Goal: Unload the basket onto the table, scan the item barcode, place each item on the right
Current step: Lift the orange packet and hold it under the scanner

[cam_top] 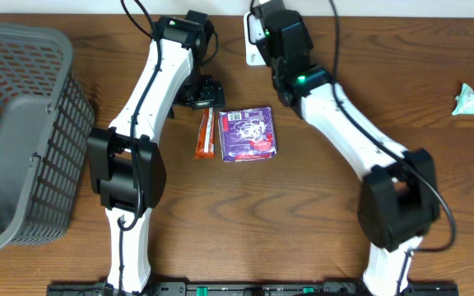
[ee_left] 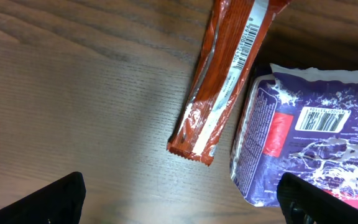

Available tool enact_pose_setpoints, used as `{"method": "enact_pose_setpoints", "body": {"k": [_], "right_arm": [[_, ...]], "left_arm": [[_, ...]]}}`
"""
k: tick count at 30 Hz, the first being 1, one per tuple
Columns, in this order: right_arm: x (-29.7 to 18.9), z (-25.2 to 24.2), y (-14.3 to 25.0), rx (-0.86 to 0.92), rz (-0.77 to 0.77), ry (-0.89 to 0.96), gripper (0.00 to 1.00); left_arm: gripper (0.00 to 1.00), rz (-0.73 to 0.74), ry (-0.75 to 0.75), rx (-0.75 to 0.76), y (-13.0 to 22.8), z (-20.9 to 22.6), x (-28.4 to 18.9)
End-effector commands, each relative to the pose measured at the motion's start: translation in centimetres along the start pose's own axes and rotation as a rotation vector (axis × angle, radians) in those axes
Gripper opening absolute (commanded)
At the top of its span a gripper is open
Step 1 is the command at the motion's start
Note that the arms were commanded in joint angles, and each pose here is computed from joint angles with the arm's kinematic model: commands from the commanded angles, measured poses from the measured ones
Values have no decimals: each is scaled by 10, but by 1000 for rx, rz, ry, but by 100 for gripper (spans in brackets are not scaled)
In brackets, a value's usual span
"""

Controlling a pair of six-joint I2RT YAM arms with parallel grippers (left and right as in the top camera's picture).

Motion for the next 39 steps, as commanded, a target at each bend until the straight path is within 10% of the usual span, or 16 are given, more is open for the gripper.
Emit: {"method": "enact_pose_setpoints", "body": {"k": [1, 16, 39], "right_arm": [[37, 24, 32, -74, 64, 71, 1], [61, 12, -3, 101, -132, 39, 1], [97, 24, 29, 84, 65, -87, 1]], "left_arm": [[98, 13, -24, -13, -1, 3, 7], [98, 13, -24, -13, -1, 3, 7], [98, 13, -24, -14, -1, 3, 7]]}}
Point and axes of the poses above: each gripper's point midway between its finger pads, its own x axis out along the fingers, its own z axis along the line the jaws close on, y = z × x, the point moved 8 cm from there along -x, back along the fingers, and after that the axes turned 9 degrees about -x, right-handed, at the moved point
